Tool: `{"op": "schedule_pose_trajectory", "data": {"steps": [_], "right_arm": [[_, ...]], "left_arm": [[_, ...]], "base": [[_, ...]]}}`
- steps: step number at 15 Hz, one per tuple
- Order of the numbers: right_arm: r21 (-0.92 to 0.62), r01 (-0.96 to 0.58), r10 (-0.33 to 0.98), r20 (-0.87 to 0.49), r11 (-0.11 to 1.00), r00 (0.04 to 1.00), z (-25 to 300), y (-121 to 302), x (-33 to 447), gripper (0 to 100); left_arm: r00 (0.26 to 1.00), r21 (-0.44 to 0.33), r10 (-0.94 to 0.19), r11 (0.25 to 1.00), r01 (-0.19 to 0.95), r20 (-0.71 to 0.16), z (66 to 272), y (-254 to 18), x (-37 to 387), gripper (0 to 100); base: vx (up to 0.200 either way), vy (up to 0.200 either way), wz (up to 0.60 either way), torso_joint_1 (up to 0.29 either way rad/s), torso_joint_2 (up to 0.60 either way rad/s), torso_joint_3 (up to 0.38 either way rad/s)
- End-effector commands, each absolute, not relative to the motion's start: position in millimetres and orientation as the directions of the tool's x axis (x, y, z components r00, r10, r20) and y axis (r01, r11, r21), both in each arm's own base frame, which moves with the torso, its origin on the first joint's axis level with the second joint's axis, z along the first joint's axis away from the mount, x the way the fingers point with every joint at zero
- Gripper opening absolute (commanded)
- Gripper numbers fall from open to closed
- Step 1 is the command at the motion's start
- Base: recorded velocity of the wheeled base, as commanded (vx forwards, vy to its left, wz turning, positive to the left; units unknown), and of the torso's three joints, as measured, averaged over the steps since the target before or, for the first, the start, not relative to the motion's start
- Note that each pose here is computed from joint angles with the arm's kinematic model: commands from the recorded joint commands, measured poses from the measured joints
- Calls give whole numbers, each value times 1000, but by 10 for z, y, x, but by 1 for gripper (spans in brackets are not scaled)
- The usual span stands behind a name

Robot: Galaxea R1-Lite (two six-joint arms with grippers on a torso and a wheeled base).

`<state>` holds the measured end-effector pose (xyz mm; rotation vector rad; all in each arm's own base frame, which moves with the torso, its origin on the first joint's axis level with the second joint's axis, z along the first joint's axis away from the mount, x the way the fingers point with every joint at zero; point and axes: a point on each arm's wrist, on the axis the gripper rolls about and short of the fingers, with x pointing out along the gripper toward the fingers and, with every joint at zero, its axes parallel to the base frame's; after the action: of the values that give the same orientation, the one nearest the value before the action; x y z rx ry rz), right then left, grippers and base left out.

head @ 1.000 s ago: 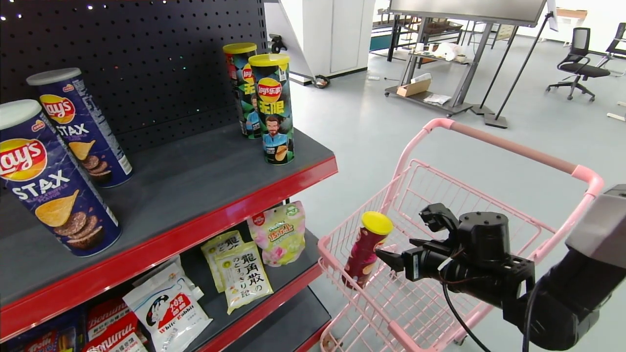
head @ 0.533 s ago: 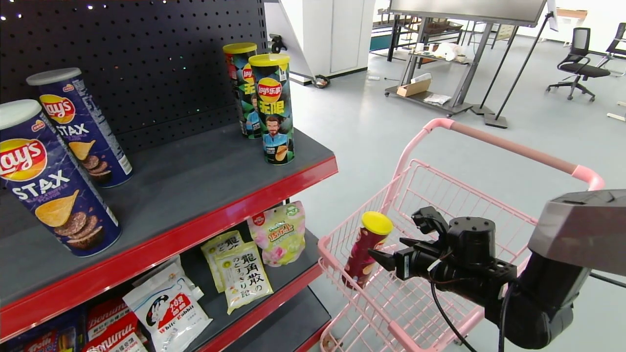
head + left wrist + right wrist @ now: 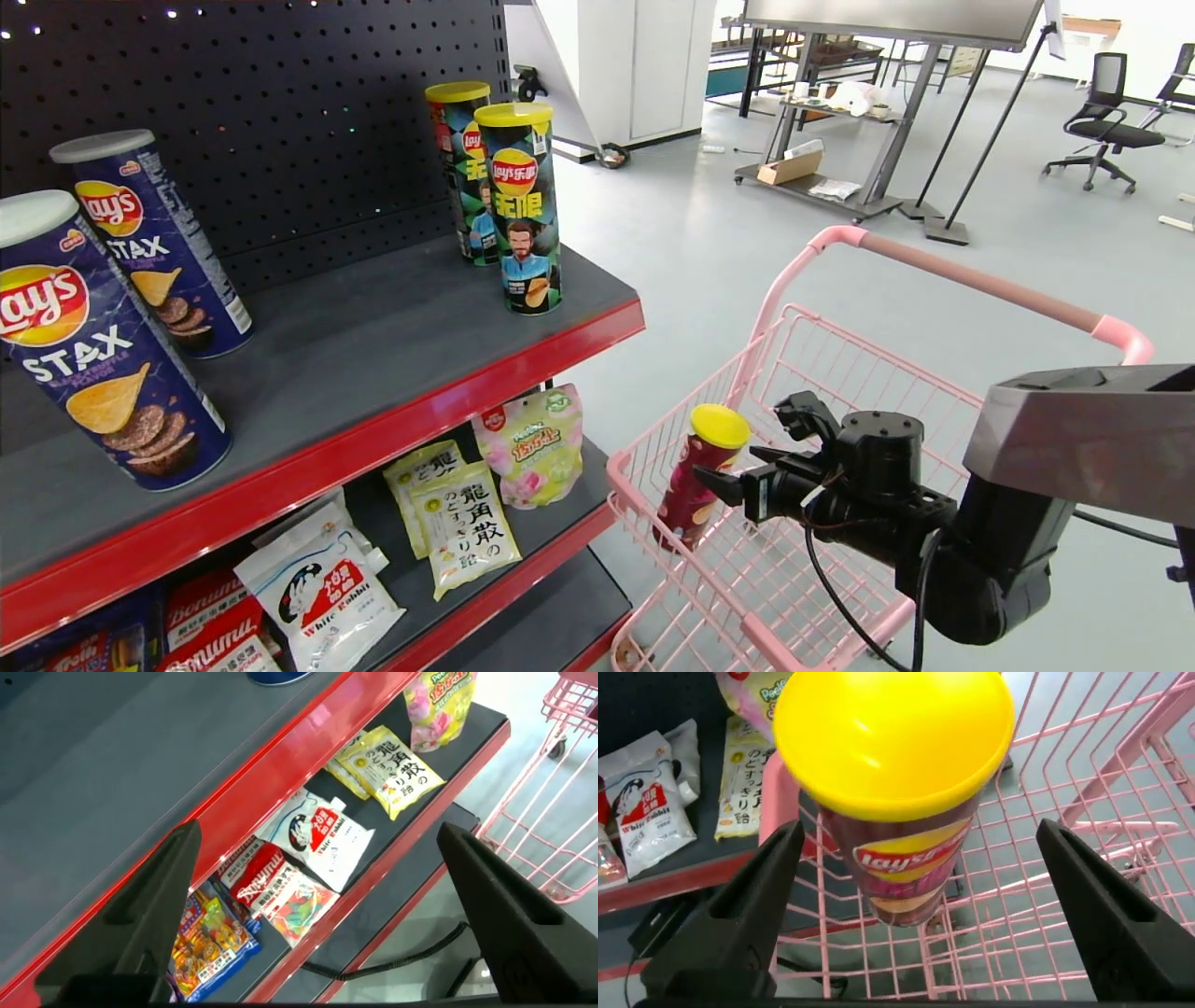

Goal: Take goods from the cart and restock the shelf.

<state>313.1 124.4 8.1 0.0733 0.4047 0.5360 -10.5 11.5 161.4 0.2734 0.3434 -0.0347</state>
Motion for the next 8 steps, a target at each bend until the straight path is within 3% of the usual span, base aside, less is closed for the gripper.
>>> {"op": "schedule_pose_trajectory", "data": {"steps": [1, 8], "right_arm": [[170, -485, 513, -344, 858, 786, 63, 1264, 3196, 100], [169, -503, 529, -343, 848, 777, -21, 1361, 3266, 100]], "left_arm": [[940, 260, 13, 962, 80, -340, 1612, 113, -101, 100], [937, 262, 14, 962, 83, -348, 1613, 108, -87, 100]], "base": [[0, 0, 0, 0, 0, 0], [0, 0, 0, 0, 0, 0]]}}
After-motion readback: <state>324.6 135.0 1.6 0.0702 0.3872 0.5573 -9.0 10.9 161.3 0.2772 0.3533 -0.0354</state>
